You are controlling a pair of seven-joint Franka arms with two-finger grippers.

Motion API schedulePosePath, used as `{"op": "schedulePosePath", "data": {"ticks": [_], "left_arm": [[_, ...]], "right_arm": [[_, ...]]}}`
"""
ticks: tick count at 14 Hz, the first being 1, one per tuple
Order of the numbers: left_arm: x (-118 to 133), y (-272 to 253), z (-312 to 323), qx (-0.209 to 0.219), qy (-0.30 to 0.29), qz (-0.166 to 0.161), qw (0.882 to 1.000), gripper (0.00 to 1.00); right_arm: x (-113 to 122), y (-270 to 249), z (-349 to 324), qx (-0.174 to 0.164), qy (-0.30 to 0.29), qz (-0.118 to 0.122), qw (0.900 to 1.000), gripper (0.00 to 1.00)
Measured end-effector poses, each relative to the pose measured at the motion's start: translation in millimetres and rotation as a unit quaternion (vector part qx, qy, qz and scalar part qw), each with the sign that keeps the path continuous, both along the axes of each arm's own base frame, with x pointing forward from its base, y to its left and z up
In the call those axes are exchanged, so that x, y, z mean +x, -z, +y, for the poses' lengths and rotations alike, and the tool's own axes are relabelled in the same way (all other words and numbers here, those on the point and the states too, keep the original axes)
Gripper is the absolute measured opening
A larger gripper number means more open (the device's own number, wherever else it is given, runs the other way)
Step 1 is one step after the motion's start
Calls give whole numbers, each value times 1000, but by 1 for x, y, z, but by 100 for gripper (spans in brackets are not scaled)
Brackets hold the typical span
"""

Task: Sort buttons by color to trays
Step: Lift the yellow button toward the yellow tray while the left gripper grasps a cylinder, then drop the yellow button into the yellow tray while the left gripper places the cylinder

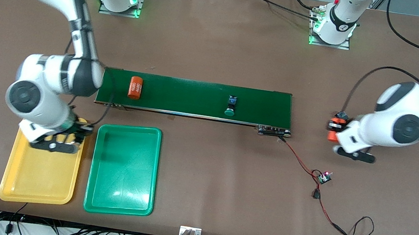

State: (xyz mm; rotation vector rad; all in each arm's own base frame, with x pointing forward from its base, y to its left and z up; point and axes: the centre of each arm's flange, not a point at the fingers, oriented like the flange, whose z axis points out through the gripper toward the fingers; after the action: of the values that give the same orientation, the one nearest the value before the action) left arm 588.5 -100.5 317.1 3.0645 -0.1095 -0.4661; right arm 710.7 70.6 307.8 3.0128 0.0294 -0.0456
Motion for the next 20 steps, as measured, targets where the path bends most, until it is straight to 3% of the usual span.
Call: {"op": "schedulePosePath", "data": {"ticks": [4, 7, 10, 12, 15, 17, 19, 20], "left_arm": [[-27, 0, -113, 2, -42, 3, 999, 50], [-43, 4, -164, -25, -4, -17, 1000, 50], [-54, 14, -180, -32, 23, -17, 999, 50], [-61, 23, -191, -25, 81, -32, 996, 50], [-71, 31, -211, -14, 134, -49, 990, 50], [-73, 42, -216, 1, 218, -71, 973, 50], [-72, 52, -217, -12, 325, -87, 942, 50], [-66, 54, -213, -29, 374, -95, 922, 50]], "right_arm": [[14, 42, -37, -6, -35, -14, 999, 33], [13, 80, -57, -8, -68, 5, 998, 33], [15, 92, -85, 19, -57, -5, 998, 33], [17, 90, -91, 34, -48, -11, 998, 37], [20, 83, -82, 40, -53, -14, 998, 65], [20, 72, -76, 46, -54, -5, 997, 85], [17, 44, -58, 58, -40, 7, 997, 100], [15, 26, -44, 62, -29, 9, 998, 100]]}}
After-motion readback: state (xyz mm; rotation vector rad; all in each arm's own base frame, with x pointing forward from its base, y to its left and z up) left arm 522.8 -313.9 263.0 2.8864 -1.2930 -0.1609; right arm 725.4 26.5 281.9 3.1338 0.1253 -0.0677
